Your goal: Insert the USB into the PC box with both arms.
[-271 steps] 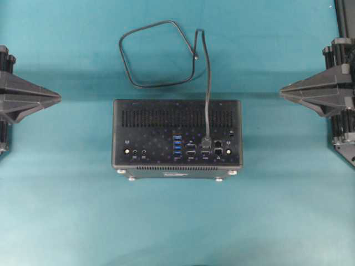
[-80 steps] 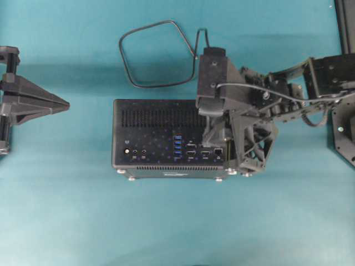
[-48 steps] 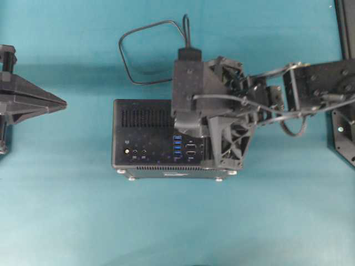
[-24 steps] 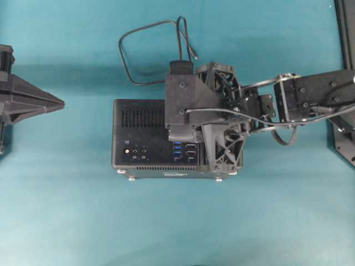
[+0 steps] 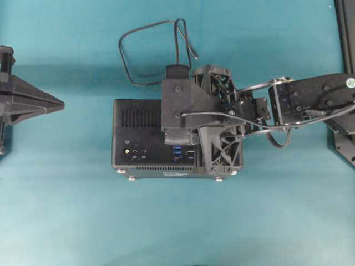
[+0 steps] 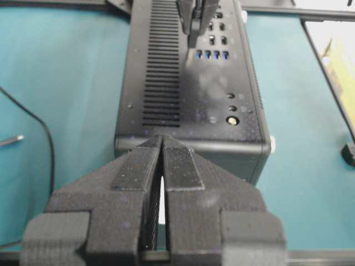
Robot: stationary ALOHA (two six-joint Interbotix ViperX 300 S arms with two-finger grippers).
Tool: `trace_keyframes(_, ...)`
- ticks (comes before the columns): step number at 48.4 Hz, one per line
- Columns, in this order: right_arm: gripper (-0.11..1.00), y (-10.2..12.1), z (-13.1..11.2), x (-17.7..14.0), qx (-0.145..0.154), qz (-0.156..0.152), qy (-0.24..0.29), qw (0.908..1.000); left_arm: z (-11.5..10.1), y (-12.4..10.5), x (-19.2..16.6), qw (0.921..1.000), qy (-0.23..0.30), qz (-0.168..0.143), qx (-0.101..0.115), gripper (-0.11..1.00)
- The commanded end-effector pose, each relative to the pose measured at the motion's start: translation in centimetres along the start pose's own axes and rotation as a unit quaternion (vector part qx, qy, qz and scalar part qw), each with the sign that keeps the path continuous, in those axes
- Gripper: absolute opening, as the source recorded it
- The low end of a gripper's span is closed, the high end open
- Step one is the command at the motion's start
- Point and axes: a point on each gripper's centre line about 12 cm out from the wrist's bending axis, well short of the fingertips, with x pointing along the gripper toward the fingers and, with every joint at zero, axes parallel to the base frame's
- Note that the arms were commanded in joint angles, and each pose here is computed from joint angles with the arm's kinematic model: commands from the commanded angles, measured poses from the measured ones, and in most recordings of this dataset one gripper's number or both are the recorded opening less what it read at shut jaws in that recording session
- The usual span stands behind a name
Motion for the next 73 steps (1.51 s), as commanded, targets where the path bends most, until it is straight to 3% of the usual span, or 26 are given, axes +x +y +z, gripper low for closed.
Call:
trace_keyframes(1,0.13,0.3,0.2,-0.5,0.002,0.004,-0.007,1.0000,0.4,0.0,0.0,1.0000,-0.006,0.000,0.000,0.00)
trace_keyframes(58,0.13,1.3,-0.2,0.0,-0.004,0.011,0.009,0.9999,0.3,0.0,-0.3,0.9999,-0.009,0.000,-0.005,0.00)
trace_keyframes(73,0.13,0.2,-0.5,0.4,0.004,0.001,0.016,0.9999,0.3,0.0,-0.4,0.9999,-0.011,0.000,-0.005,0.00)
